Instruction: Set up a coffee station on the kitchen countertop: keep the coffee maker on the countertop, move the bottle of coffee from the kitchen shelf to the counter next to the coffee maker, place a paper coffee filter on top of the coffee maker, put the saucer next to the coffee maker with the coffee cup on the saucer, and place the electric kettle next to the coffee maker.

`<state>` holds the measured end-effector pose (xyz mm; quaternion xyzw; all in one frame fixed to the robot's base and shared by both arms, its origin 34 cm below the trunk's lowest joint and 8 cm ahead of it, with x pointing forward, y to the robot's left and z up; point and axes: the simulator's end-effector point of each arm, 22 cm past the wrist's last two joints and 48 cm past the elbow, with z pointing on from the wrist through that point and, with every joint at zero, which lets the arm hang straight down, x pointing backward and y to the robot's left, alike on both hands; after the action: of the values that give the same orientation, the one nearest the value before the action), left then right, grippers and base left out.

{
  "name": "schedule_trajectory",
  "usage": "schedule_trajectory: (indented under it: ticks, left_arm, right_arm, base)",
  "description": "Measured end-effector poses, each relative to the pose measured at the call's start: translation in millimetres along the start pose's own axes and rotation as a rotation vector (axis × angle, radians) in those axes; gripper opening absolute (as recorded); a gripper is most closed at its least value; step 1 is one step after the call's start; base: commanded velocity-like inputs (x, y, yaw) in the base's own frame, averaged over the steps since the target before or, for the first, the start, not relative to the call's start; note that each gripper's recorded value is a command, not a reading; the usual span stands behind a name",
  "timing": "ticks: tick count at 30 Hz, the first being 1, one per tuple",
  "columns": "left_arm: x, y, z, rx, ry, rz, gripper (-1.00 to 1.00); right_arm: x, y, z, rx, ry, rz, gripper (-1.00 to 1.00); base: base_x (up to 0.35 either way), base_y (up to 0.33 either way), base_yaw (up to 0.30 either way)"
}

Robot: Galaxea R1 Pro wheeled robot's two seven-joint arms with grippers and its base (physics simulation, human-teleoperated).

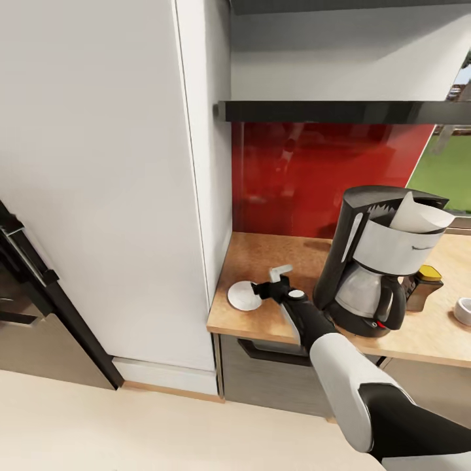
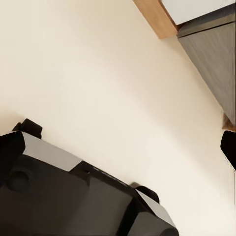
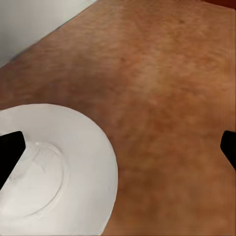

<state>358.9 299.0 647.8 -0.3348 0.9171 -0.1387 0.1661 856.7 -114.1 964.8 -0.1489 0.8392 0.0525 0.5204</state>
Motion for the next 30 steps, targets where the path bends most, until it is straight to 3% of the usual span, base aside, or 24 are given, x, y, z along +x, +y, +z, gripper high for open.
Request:
schedule_trajectory:
  ticks: [5,11,15,20,27,30]
  left_arm:
    - [-13.0,-22.1,-0.9,0.043,-0.023,0.020,1.00]
    - [-17.5,-57.7,-3.2,0.114,-0.013,0.059,1.00]
    - [-20.3,-86.7,-7.8,0.186,0.000,0.068,1.00]
    - [-25.7,-128.1,-18.3,0.301,0.009,0.075,1.00]
    - [-24.5,-168.6,-26.2,0.404,0.003,0.012,1.00]
    - [-18.6,-184.9,-27.6,0.440,0.006,-0.017,1.00]
  right_arm:
    - [-35.8,7.3,-11.8,-0.098,0.018,0.006,1.00]
    - [-54.3,7.2,-24.9,-0.166,0.039,0.019,1.00]
    - [-50.0,14.0,-32.4,-0.239,0.086,0.038,1.00]
    - [-52.9,6.5,-40.6,-0.298,0.111,0.045,1.00]
    - [-55.7,-9.1,-45.0,-0.297,0.151,0.045,1.00]
    - [-48.7,-14.3,-45.8,-0.284,0.183,0.002,1.00]
  base:
    - [0.000,0.000,0.000]
    - [0.000,0.000,0.000]
    - [0.000,0.000,0.000]
    - [0.000,0.000,0.000]
    - [0.000,0.000,0.000]
    - [0.004,0.000,0.000]
